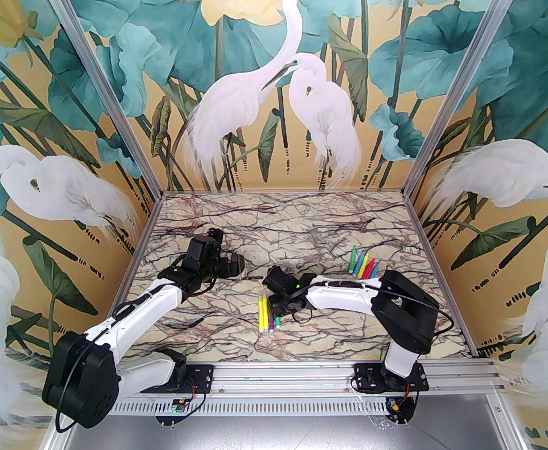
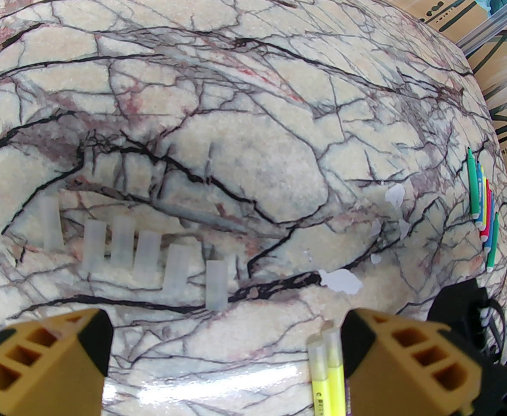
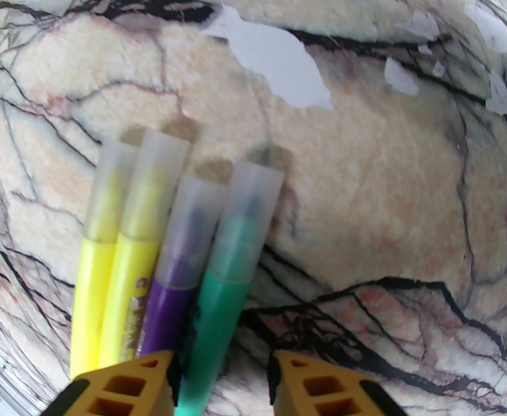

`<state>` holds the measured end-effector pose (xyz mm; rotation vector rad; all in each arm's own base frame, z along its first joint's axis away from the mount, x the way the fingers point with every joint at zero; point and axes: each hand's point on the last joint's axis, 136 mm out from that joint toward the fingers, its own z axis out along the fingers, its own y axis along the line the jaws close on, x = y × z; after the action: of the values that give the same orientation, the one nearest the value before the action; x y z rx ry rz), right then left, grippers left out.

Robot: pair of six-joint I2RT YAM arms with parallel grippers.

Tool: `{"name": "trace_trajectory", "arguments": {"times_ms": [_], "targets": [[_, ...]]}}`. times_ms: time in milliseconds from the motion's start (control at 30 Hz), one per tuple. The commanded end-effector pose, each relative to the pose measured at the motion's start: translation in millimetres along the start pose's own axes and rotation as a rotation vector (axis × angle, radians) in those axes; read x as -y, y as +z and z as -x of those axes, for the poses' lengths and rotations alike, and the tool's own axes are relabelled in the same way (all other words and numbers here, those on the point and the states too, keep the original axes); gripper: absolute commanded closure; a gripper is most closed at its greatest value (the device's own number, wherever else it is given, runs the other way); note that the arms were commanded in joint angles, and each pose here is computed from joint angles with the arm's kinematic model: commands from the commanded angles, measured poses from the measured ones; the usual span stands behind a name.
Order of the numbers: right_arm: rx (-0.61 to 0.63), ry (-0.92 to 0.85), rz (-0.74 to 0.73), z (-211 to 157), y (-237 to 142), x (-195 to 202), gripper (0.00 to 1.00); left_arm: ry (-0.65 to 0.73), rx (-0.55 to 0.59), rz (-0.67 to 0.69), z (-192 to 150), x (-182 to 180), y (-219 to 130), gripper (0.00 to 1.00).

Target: Open the pen caps

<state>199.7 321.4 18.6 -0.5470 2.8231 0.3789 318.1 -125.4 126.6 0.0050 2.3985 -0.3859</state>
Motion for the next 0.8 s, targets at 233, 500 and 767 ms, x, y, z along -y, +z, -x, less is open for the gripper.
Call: {"name": "trace_trajectory", "arguments": {"times_ms": [233,500,767], "targets": [[-0.031,0.015,-0.09,-1,6,13,0.63,-0.014,0.023,-0.027,2,2,-3,0.07],[-0.06,0.01,-0.17,3,11,28,0.67,-0.022,0.037,-0.034,4,3,-7,0.07],[-0.082,0.005,-0.216,7,21,36,0.7,-0.016,0.046,-0.028,5,2,-9,0.07]]}}
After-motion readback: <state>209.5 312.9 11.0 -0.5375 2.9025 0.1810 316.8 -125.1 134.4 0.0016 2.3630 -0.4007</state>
